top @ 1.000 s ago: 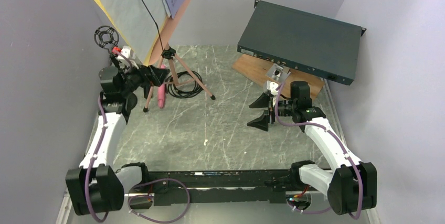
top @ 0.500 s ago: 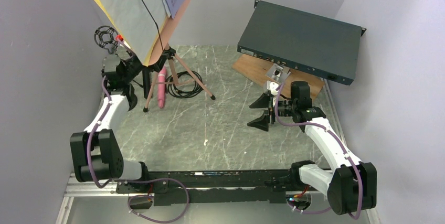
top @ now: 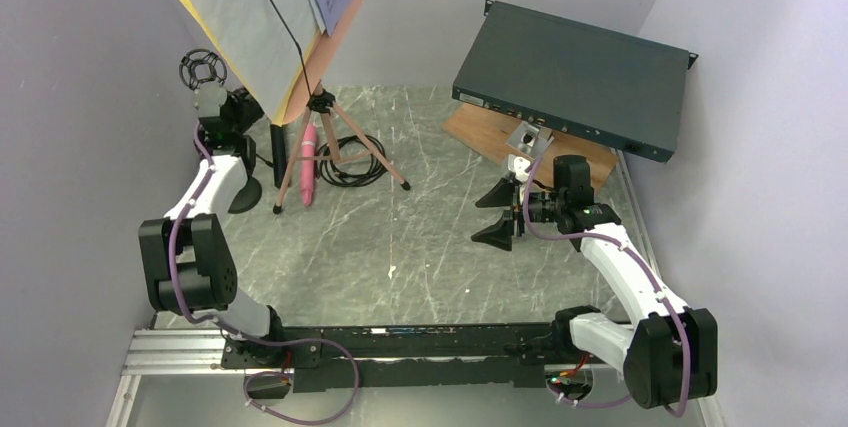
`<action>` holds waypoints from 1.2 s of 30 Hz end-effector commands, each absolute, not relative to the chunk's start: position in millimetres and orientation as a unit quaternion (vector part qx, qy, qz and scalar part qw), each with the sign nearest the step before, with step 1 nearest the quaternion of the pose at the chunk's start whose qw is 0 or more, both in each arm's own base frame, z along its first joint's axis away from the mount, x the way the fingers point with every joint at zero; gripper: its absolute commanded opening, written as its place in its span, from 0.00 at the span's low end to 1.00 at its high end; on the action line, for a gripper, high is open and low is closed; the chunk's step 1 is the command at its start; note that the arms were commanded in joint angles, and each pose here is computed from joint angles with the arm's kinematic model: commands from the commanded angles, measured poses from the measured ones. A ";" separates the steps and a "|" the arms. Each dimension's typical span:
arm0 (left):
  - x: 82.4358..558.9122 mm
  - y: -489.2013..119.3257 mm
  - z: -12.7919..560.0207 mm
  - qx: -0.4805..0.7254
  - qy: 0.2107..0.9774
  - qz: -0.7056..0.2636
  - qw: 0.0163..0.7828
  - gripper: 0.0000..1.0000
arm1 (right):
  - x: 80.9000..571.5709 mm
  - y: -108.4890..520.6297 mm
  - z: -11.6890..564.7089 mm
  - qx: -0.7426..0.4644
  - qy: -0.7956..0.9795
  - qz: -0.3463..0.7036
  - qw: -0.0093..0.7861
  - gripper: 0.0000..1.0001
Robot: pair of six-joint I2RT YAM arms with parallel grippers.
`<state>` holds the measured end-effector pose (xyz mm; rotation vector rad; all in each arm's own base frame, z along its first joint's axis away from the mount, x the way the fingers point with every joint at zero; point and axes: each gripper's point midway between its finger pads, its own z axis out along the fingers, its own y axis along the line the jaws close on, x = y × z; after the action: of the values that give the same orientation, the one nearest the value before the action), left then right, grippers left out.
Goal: Pack up the instrument practice props
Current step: Move the music stand to the center of the board.
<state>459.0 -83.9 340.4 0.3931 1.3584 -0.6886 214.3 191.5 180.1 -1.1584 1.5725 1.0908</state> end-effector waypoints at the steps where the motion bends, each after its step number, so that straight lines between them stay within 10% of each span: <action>1: 455.5 -93.8 373.1 0.219 0.560 -0.326 0.729 0.54 | 222.3 192.2 193.4 -0.484 0.611 0.426 0.460 0.87; 15: 458.1 -113.8 375.0 0.244 0.534 -0.366 0.722 0.43 | 223.5 191.7 192.1 -0.484 0.613 0.423 0.459 0.87; 22: 449.9 -122.5 375.6 0.255 0.528 -0.379 0.716 0.00 | 224.6 190.6 191.2 -0.485 0.615 0.418 0.461 0.88; 36: 403.6 -124.1 400.4 0.250 0.507 -0.379 0.733 0.00 | 225.4 190.1 190.6 -0.486 0.615 0.416 0.460 0.88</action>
<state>436.3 -117.9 347.1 0.5483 1.2329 -0.8054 216.6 190.4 176.3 -1.1733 1.5699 1.0685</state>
